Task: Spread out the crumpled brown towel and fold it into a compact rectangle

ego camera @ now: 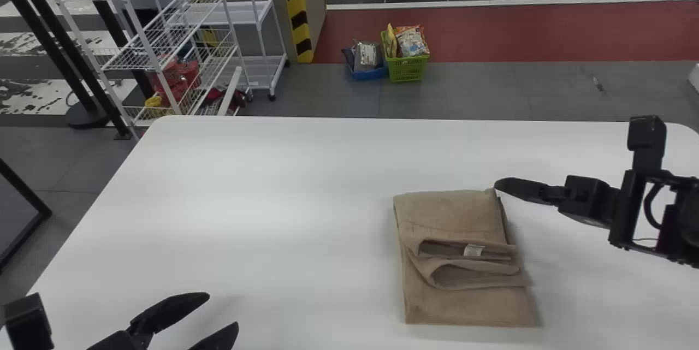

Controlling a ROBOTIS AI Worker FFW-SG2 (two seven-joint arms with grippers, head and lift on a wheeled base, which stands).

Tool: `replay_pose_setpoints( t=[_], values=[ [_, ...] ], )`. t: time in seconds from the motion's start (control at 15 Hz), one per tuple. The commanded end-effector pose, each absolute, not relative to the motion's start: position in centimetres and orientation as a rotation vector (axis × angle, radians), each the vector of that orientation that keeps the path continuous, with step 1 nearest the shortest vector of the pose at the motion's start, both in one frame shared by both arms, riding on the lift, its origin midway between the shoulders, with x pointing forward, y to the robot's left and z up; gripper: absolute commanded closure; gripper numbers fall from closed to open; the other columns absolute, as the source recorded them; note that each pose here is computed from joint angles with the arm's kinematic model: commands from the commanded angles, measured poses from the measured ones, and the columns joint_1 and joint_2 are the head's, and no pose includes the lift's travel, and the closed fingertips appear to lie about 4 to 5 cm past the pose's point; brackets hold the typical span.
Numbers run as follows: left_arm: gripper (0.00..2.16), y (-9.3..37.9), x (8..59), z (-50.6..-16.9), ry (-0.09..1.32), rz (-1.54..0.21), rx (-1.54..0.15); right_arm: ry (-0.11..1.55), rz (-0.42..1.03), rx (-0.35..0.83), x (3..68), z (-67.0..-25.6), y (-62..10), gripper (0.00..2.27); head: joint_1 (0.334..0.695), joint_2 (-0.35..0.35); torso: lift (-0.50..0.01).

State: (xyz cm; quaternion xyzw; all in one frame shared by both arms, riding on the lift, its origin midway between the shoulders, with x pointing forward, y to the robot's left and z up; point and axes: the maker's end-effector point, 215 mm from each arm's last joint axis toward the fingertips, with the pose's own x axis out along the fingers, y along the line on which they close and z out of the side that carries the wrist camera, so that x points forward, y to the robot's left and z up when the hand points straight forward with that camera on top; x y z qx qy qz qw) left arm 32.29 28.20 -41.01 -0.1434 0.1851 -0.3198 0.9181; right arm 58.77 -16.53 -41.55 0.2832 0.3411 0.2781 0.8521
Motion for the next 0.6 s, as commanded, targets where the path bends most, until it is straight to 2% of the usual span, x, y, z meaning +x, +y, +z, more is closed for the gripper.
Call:
replay_pose_setpoints(
  t=[0.0,0.07,0.2,0.4,0.47,0.53],
  values=[
    [0.07,28.2,32.0,-41.1,0.382,-0.656,-0.302,0.695,0.605,0.573,60.1,-41.1,-15.6,2.0,0.695,0.14,-0.127],
    [0.07,28.4,32.0,-41.2,0.384,-0.653,-0.302,0.697,0.614,0.561,60.2,-41.0,-15.1,2.0,0.695,0.146,-0.127],
    [0.07,28.7,31.9,-41.1,0.383,-0.648,-0.301,0.714,0.646,0.548,58.8,-41.5,-14.1,1.85,0.695,0.154,-0.127],
    [0.08,28.9,32.0,-41.0,0.378,-0.641,-0.301,0.752,0.8,0.354,54.2,-37.8,-10.5,0.92,0.695,0.18,-0.127],
    [0.08,28.9,32.0,-40.9,0.374,-0.641,-0.3,0.783,0.837,0.28,52.1,-36.8,-9.4,0.64,0.695,0.22,-0.127],
    [0.08,28.9,32.0,-41.0,0.377,-0.642,-0.304,0.791,0.87,0.227,50.4,-36.1,-8.6,0.54,0.695,0.238,-0.127]
  ],
)
